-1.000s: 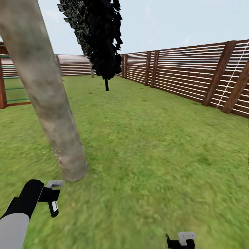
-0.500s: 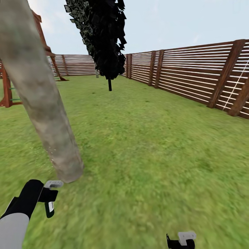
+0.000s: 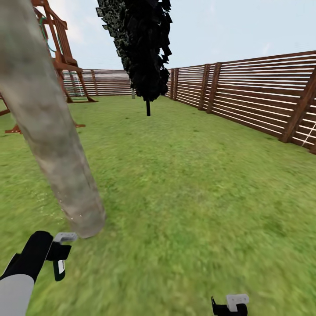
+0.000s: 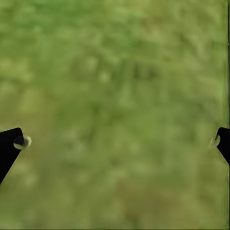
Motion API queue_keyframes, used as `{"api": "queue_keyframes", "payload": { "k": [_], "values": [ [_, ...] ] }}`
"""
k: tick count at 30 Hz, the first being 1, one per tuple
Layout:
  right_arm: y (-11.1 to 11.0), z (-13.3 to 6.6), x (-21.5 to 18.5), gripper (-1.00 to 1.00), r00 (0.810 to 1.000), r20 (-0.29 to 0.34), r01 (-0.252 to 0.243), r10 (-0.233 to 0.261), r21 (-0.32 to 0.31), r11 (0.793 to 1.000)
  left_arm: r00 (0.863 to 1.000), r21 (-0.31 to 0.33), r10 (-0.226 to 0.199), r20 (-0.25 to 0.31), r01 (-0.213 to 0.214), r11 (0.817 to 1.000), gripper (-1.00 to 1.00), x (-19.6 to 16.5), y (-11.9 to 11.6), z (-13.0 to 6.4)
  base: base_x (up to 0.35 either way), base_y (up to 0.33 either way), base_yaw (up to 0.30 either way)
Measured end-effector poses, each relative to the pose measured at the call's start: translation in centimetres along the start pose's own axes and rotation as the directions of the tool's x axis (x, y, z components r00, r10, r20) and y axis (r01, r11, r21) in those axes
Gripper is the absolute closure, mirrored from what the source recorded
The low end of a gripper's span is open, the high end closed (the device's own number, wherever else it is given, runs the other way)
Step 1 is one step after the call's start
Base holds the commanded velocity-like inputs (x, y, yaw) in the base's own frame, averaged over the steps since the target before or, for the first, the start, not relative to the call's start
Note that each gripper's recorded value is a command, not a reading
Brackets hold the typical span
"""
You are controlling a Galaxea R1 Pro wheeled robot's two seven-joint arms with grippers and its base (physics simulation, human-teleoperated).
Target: In the garden, pick up the pesticide atomizer on the floor and spray pesticide onto both trees until each tree trunk is fully covered.
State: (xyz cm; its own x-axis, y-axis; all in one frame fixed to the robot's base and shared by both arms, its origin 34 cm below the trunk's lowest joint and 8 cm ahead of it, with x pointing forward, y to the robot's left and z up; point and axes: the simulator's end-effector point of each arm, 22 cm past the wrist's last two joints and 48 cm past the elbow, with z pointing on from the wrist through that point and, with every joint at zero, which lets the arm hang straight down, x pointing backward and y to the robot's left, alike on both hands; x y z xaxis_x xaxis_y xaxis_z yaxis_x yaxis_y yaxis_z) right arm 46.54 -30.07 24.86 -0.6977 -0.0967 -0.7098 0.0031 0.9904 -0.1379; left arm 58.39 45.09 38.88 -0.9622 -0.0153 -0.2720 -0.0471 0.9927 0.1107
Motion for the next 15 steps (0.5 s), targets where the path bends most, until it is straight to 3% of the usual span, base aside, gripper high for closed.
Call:
{"api": "queue_keyframes", "payload": {
  "k": [3,9,12,15],
  "values": [
    [0.0,0.01,-0.05,-1.0,1.0,0.001,-0.002,0.002,0.001,1.0,1.0,0.011,-0.002,0.0,0.002,1.0,1.0,0.0,-0.66,0.11,0.111,-0.256,0.105],
    [0.05,0.01,-0.07,-1.0,1.0,0.001,-0.002,0.002,0.001,1.0,1.0,0.014,-0.005,0.002,0.005,1.0,1.0,-0.03,-0.82,0.12,0.117,-0.265,0.265],
    [0.06,0.0,-0.02,-1.0,1.0,0.0,-0.001,0.001,0.001,1.0,1.0,0.008,0.0,0.001,0.0,1.0,1.0,-0.03,-0.55,0.08,0.226,-0.199,0.246],
    [0.07,0.0,-0.01,-1.0,1.0,0.0,-0.001,0.001,0.001,1.0,1.0,0.01,0.0,0.003,0.0,1.0,1.0,-0.09,-0.56,0.06,0.293,-0.114,0.047]
  ]
}}
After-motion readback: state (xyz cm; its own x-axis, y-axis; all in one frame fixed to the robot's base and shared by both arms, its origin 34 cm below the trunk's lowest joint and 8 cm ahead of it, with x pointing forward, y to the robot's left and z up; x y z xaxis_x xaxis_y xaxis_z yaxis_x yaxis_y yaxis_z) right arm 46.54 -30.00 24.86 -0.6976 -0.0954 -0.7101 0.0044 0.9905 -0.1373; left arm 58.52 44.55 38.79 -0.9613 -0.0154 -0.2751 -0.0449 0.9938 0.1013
